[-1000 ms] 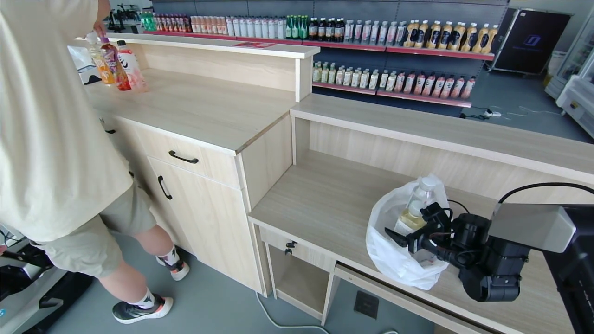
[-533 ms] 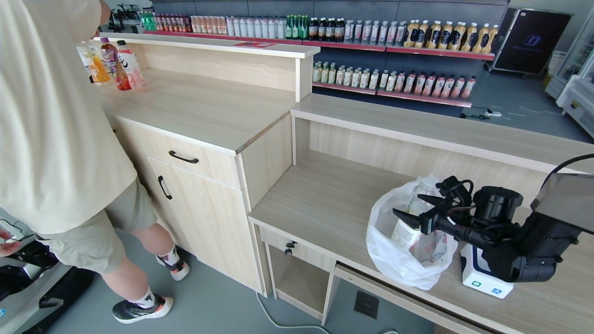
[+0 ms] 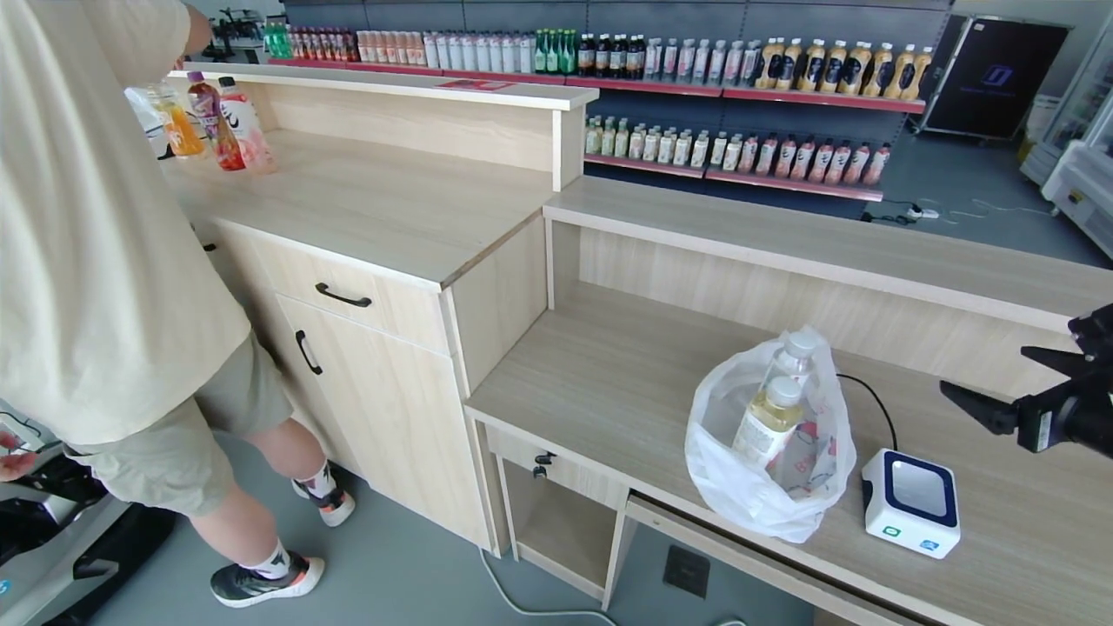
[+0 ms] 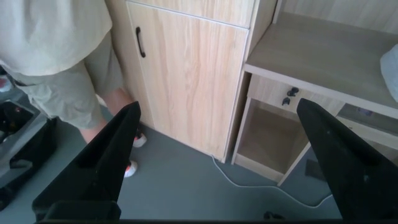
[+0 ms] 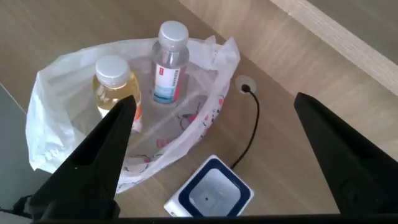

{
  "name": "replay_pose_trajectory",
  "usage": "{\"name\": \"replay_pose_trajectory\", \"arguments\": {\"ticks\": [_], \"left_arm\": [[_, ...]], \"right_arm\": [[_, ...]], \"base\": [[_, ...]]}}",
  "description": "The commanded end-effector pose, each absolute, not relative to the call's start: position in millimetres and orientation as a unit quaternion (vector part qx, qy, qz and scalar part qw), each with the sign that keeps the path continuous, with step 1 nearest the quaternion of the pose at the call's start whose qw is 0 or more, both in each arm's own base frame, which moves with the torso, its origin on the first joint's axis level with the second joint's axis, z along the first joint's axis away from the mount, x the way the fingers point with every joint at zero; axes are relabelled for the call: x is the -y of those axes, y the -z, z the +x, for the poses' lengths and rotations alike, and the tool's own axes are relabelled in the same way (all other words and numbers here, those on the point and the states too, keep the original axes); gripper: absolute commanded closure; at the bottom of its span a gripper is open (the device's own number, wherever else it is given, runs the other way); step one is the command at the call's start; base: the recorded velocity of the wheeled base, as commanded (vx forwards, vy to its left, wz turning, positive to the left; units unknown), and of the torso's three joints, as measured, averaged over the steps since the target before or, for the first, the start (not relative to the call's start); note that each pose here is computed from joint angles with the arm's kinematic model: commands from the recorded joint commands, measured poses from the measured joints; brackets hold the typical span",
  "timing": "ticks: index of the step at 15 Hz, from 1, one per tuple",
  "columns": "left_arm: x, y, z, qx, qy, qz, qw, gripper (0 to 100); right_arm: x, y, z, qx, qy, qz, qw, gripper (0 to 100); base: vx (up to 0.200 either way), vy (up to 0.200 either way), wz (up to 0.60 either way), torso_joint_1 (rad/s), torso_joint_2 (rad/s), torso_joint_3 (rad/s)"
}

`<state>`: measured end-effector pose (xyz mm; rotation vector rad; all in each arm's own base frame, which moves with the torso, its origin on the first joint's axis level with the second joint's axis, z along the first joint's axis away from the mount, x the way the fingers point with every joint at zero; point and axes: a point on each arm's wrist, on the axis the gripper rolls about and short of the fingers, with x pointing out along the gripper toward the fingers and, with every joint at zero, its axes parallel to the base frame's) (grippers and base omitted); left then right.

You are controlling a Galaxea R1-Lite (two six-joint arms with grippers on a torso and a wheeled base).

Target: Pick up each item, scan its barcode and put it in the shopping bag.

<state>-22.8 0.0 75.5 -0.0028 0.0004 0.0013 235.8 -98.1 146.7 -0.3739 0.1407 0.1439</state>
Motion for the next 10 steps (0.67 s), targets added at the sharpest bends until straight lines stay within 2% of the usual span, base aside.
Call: {"name": "replay_pose_trajectory", "arguments": {"ticks": [1, 4, 7, 10], "left_arm": [[0.0, -75.5, -22.8, 0.0, -0.001, -0.002, 1.0, 0], [0.0, -75.5, -22.8, 0.0, -0.001, -0.002, 1.0, 0], [0.0, -75.5, -22.8, 0.0, -0.001, -0.002, 1.0, 0], [0.0, -75.5, -22.8, 0.0, -0.001, -0.002, 1.0, 0]], "right_arm": [[105.4, -182.7, 187.0, -0.033, 0.013, -0.211, 0.977, 0], [98.2, -195.2, 175.7, -0.035, 0.094, -0.228, 0.968, 0], [93.9, -203.5, 169.5, -0.019, 0.12, -0.218, 0.968, 0], [74.8, -208.5, 161.7, -0.027, 0.18, -0.165, 0.969, 0]], "base": [[0.0, 0.0, 0.0, 0.0, 0.0, 0.0], [0.0, 0.0, -0.6, -0.01, 0.0, 0.004], [0.0, 0.0, -0.6, 0.01, 0.0, 0.006], [0.0, 0.0, -0.6, -0.001, 0.0, 0.002]]}}
